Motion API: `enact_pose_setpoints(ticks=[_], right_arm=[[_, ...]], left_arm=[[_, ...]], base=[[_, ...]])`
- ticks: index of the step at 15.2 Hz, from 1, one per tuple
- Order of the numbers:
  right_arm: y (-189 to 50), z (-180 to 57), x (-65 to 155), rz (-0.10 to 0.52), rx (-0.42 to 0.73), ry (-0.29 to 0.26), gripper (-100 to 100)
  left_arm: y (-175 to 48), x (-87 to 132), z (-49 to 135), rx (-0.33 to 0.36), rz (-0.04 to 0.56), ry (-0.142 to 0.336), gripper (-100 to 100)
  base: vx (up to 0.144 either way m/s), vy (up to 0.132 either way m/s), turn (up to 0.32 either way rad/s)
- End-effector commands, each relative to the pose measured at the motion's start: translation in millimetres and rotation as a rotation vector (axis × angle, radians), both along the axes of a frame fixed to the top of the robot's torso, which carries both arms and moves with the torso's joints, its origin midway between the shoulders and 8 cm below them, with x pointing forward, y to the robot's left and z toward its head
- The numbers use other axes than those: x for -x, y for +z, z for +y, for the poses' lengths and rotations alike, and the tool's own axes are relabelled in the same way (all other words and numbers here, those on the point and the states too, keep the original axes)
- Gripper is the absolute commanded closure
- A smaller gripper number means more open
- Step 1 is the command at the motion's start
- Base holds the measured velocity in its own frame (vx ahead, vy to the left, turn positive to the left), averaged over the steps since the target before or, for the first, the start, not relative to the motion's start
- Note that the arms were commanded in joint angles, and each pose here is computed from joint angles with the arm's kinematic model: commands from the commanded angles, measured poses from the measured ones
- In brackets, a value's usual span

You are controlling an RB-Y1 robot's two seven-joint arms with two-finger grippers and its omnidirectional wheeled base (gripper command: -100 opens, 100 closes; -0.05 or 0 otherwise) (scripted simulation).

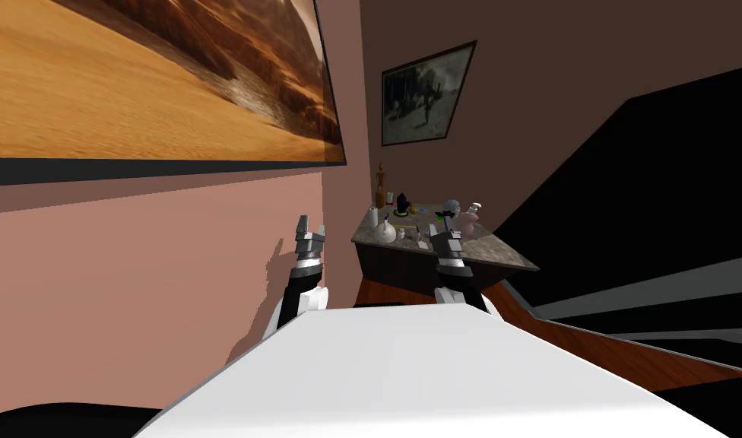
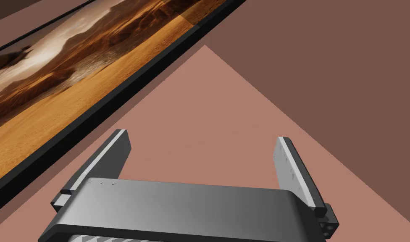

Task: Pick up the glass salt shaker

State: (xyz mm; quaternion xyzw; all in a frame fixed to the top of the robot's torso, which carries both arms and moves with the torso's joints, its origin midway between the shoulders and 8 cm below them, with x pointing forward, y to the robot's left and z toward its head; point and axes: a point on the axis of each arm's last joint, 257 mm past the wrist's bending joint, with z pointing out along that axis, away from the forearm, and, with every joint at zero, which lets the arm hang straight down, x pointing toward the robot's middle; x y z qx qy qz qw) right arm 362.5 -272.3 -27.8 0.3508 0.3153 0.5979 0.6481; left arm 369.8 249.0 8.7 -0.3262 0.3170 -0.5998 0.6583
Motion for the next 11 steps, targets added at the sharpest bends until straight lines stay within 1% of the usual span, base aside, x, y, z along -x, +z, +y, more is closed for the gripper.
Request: enact_pose_setpoints(ticks=[1, 3, 4, 6, 7, 8, 9, 10, 11], right_arm=[[-4.4, 3.4, -2.4, 0.011, 0.029, 0.017, -100], [-14.5, 9.0, -7.5, 0.032, 0.077, 0.046, -100], [-14.6, 9.3, -7.5, 0.032, 0.081, 0.048, -100], [-30.0, 15.0, -14.5, 0.061, 0.139, 0.080, -100], [-30.3, 15.5, -14.5, 0.062, 0.148, 0.085, -100], [-40.0, 18.1, -18.4, 0.080, 0.183, 0.103, -100], [-40.1, 18.2, -18.4, 0.080, 0.186, 0.105, -100], [-50.9, 20.4, -22.5, 0.099, 0.223, 0.124, -100], [-51.0, 20.4, -22.5, 0.100, 0.227, 0.125, -100]], left_arm=[[0.0, 0.0, 0.0, 0.000, 0.000, 0.000, 0], [0.0, 0.0, 0.0, 0.000, 0.000, 0.000, 0], [0.0, 0.0, 0.0, 0.000, 0.000, 0.000, 0], [0.0, 0.0, 0.0, 0.000, 0.000, 0.000, 0], [0.1, 0.0, 0.0, 0.000, 0.000, 0.000, 0], [0.0, 0.0, 0.0, 0.000, 0.000, 0.000, 0], [0.0, 0.0, 0.0, 0.000, 0.000, 0.000, 0], [0.0, 0.0, 0.0, 0.000, 0.000, 0.000, 0], [0.0, 0.0, 0.0, 0.000, 0.000, 0.000, 0]], base=[[-0.012, -0.022, 0.042], [-0.025, -0.063, 0.124], [-0.031, -0.070, 0.090], [-0.045, -0.063, 0.153], [-0.045, -0.060, 0.139], [-0.037, -0.053, 0.151], [-0.034, -0.042, 0.127], [-0.030, -0.032, 0.173], [-0.029, -0.029, 0.144]])
